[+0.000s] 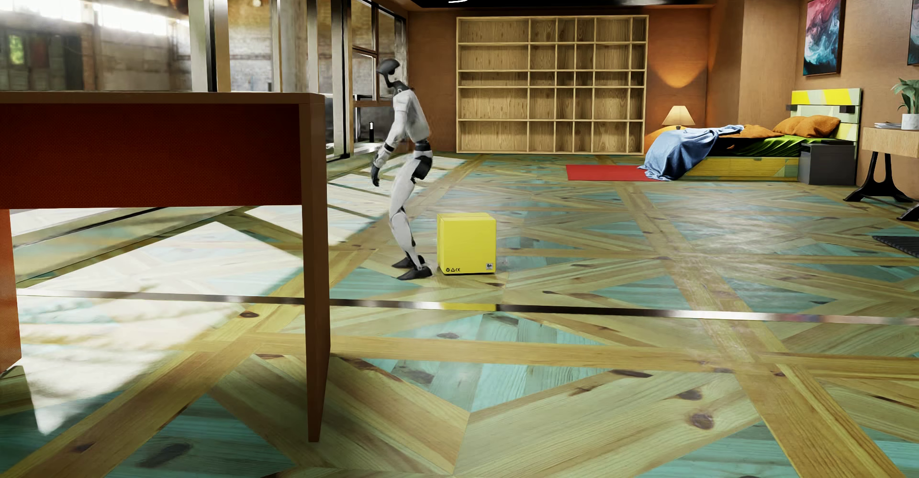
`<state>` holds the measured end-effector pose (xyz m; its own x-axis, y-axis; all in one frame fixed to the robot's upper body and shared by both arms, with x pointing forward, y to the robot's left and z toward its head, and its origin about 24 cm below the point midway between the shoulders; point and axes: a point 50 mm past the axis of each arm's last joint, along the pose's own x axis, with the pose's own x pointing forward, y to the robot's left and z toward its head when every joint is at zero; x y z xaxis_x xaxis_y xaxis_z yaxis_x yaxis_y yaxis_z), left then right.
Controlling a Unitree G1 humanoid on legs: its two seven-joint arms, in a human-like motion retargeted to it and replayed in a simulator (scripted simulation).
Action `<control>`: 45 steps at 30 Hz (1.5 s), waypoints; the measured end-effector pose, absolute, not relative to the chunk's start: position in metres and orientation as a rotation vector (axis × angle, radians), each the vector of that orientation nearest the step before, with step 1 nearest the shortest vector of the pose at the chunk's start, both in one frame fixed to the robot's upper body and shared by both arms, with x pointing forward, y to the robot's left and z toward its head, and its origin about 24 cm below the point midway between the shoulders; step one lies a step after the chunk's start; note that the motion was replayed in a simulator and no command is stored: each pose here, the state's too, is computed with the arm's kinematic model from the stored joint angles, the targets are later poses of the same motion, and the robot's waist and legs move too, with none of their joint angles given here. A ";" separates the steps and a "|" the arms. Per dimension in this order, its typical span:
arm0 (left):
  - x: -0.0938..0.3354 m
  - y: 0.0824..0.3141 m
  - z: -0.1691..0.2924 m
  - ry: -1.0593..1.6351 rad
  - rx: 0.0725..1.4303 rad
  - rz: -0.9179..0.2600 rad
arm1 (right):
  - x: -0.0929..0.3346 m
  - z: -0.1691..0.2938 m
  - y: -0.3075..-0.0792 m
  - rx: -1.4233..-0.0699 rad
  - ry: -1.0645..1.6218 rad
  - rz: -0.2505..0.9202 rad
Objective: Rest on the yellow box
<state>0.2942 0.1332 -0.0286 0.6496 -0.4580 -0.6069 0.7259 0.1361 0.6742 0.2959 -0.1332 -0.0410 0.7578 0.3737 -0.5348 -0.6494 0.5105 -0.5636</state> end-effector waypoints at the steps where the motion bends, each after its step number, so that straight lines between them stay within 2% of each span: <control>1: 0.303 0.120 -0.013 0.193 1.215 -0.919 | 0.307 -0.025 -0.127 -0.871 0.293 0.655; 4: 0.319 0.085 0.040 -0.108 1.457 -1.090 | 0.330 0.043 -0.106 -1.048 -0.024 0.805; 5: 0.319 0.076 0.059 -0.217 1.516 -1.120 | 0.333 0.072 -0.104 -1.066 -0.154 0.789; 7: 0.316 0.066 0.102 -0.469 1.521 -1.056 | 0.331 0.131 -0.101 -1.095 -0.400 0.768; 9: 0.309 0.067 0.143 -0.676 1.449 -0.934 | 0.321 0.176 -0.095 -1.084 -0.611 0.734; 12: 0.288 0.080 0.177 -0.892 1.257 -0.766 | 0.290 0.221 -0.096 -0.961 -0.865 0.689; 15: 0.276 0.097 0.197 -0.993 1.135 -0.606 | 0.263 0.241 -0.107 -0.844 -1.006 0.619; 17: 0.272 0.105 0.200 -1.002 1.097 -0.549 | 0.257 0.242 -0.115 -0.818 -1.024 0.585; 21: 0.281 0.116 0.186 -0.895 1.097 -0.492 | 0.268 0.224 -0.123 -0.836 -0.924 0.544; 25: 0.299 0.133 0.144 -0.644 1.069 -0.435 | 0.291 0.179 -0.139 -0.825 -0.689 0.473; 28: 0.306 0.140 0.108 -0.459 1.004 -0.404 | 0.300 0.137 -0.149 -0.745 -0.517 0.382; 31: 0.308 0.147 0.075 -0.302 0.933 -0.364 | 0.304 0.096 -0.152 -0.604 -0.355 0.260; 35: 0.306 0.158 0.044 -0.147 0.877 -0.309 | 0.306 0.063 -0.146 -0.552 -0.220 0.225; 38: 0.300 0.180 0.020 0.002 0.818 -0.192 | 0.302 0.038 -0.161 -0.528 -0.096 0.155; 41: 0.278 0.217 -0.024 0.298 0.697 -0.044 | 0.284 -0.010 -0.196 -0.465 0.168 -0.002; 42: 0.265 0.231 -0.043 0.426 0.667 -0.019 | 0.272 -0.032 -0.209 -0.452 0.300 -0.022; 43: 0.249 0.244 -0.061 0.558 0.652 -0.024 | 0.258 -0.054 -0.221 -0.460 0.441 -0.012; 45: 0.206 0.268 -0.095 0.837 0.638 -0.086 | 0.221 -0.094 -0.236 -0.510 0.718 0.085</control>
